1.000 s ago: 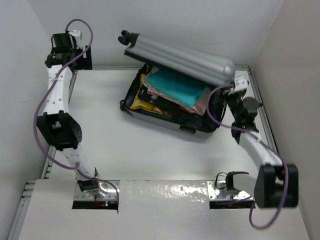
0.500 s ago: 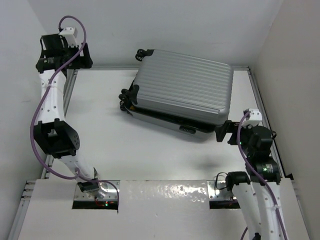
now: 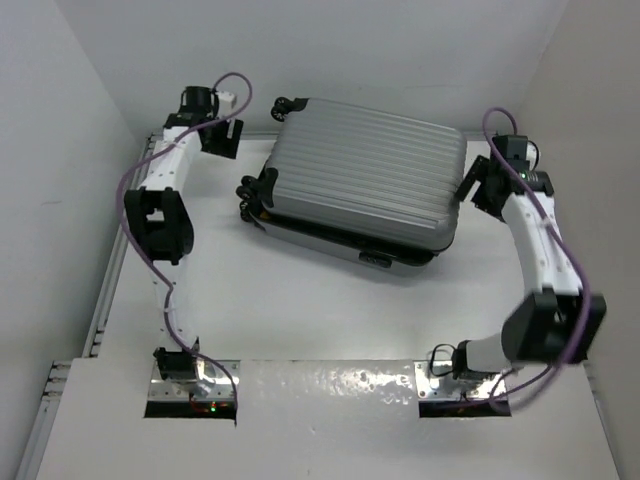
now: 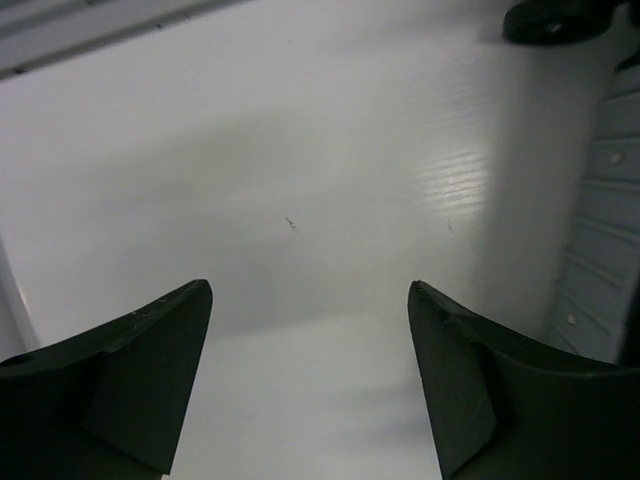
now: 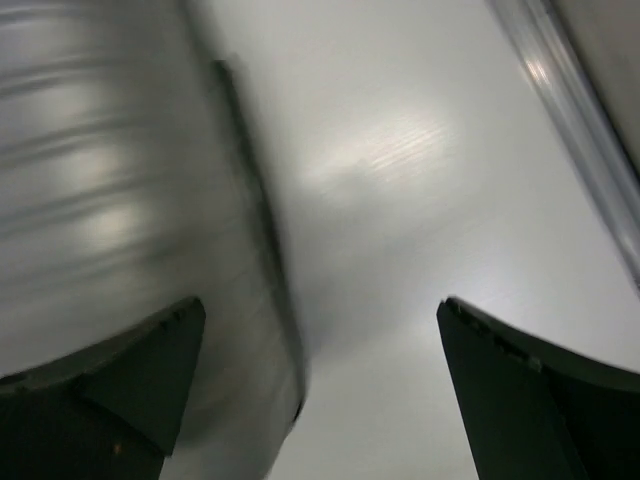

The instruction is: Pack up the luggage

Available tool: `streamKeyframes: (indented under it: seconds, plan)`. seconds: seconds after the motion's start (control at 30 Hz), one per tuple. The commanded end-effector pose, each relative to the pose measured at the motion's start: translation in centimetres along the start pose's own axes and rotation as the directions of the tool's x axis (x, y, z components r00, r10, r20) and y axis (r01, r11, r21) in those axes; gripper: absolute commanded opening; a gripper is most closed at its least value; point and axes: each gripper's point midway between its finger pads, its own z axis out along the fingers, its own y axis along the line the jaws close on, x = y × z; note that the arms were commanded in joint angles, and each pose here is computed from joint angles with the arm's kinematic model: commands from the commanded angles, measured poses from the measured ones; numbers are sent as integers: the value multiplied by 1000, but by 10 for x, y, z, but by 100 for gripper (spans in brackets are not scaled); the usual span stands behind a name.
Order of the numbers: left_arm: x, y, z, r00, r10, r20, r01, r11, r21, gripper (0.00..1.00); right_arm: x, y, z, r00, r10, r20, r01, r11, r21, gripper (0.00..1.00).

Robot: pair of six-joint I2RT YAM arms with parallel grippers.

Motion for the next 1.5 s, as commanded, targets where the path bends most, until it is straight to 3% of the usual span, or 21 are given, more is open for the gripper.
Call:
streamKeyframes:
  seconds: [0.0,0.17,0.3,0.33,0.37,0.5,0.57,0.63,0.73,0.8,0.87,1.0,1.07,1.13,1.17,1.23,1.27,1.33,1.37,1.43,1.47]
  plan:
    - [-7,18,14,998,65,9,-63,992,-113,76,1,-34,53,991,125,-37,-116,976,182,99]
    - [-7,-46,49,961,268,69,-271,962,28,77,15,-14,122,987,123,-106,-107,984,140,99]
    - [8,-94,46,903,376,205,-413,892,182,77,36,43,162,971,3,-240,-40,988,-149,99]
    - [-12,-109,23,841,426,335,-505,840,198,76,37,58,166,968,-71,-239,16,974,-225,99]
    - [32,-125,28,834,457,308,-537,799,270,76,19,78,169,975,-118,-188,61,957,-284,99]
    - [94,-181,-17,557,686,468,-830,449,330,76,25,173,193,906,-411,-101,315,815,-486,99]
    - [141,-204,-39,522,696,493,-836,304,456,76,-9,228,180,902,-431,12,356,731,-582,98]
    - [173,-223,-71,383,702,600,-883,88,462,76,-1,282,180,885,-456,90,394,631,-668,98]
    - [192,-234,-115,148,703,696,-959,-71,275,76,-29,348,146,901,-340,268,419,523,-742,99]
    - [175,-232,-151,35,690,723,-992,-67,111,76,-51,345,146,944,-228,238,329,609,-722,99]
    - [170,-225,-168,173,699,694,-984,93,151,77,-90,295,167,960,-133,248,255,784,-566,99]
    - [98,-199,-233,284,656,699,-932,361,39,79,-113,144,199,987,-71,144,90,988,-127,99]
    - [74,-191,-252,363,611,703,-873,488,26,79,-131,67,193,991,-26,134,17,998,68,99]
    - [35,-177,-278,352,596,721,-818,570,-72,78,-112,31,182,996,-70,56,60,984,169,99]
    - [23,-173,-287,411,536,737,-761,647,-47,77,-120,22,158,991,-106,78,90,978,188,99]
    - [-26,-155,-320,384,473,793,-659,742,-124,76,-87,14,149,992,-128,11,125,978,166,99]
    - [-40,-151,-316,449,384,807,-586,808,-58,76,-90,15,124,992,-120,40,113,984,135,99]
    - [-85,-123,-331,458,329,826,-453,886,-102,74,-52,5,116,991,-132,-23,134,984,121,99]
    - [-93,-115,-291,559,267,785,-393,919,-33,73,-42,1,108,992,-118,-34,121,985,125,99]
    - [-118,-77,-276,650,247,719,-306,951,-49,74,-9,-4,86,991,-117,-62,121,990,77,99]
    - [-108,-65,-202,764,259,591,-308,951,-18,74,6,-2,80,990,-122,-75,126,991,41,99]
